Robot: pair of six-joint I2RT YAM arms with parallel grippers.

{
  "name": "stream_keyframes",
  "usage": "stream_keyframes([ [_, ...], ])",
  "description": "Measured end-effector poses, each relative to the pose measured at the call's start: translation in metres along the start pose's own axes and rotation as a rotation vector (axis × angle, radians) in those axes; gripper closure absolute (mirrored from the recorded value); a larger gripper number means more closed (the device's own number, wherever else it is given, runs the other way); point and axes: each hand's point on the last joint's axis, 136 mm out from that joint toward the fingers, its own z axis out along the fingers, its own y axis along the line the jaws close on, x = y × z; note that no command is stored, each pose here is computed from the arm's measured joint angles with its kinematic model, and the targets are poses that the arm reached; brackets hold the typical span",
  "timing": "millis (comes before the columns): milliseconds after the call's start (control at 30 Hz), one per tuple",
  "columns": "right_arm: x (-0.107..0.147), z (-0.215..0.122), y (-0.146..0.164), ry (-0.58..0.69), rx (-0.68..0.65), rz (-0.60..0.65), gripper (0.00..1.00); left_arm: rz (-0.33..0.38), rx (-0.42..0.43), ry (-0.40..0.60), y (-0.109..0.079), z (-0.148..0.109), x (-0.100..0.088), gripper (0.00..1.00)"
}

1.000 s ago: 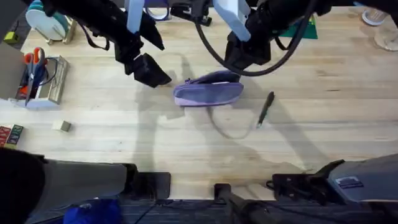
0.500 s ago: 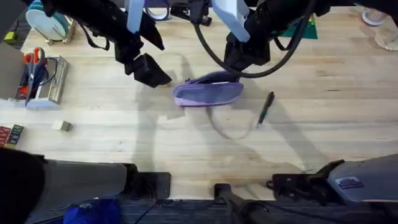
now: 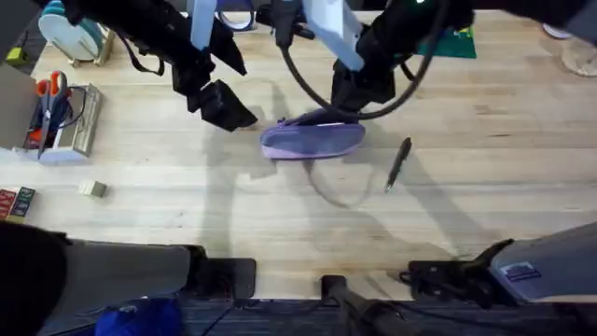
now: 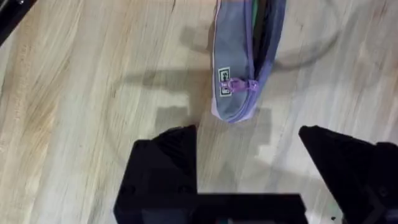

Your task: Unzip the bag, pick up the pens from the table one at a time and place them inside, then zip the bag closed.

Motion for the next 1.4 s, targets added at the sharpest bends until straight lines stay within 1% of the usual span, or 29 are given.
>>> stream_keyframes([
  [133,0.005,0.017,0.000,0.028,-0.038,0.011,0.971,0.000,0.000,0.000,0.000,0.000,0.000,0.007],
  [467,0.014,0.042,0.002,0.073,-0.099,0.030,0.971,0.000,0.000,0.000,0.000,0.000,0.000,0.007],
  [733,0.025,0.069,0.005,0.120,-0.164,0.049,0.970,0.000,0.000,0.000,0.000,0.000,0.000,0.007],
  [1267,0.027,0.074,0.006,0.128,-0.175,0.053,0.968,0.000,0.000,0.000,0.000,0.000,0.000,0.007],
  [1300,0.027,0.074,0.006,0.129,-0.175,0.053,0.930,0.000,0.000,0.000,0.000,0.000,0.000,0.007],
  [1333,0.027,0.074,0.006,0.128,-0.175,0.054,0.862,0.000,0.000,0.000,0.000,0.000,0.000,0.007],
  [1400,0.027,0.074,0.006,0.128,-0.175,0.049,0.602,0.000,0.000,0.000,0.000,0.000,0.000,0.007],
])
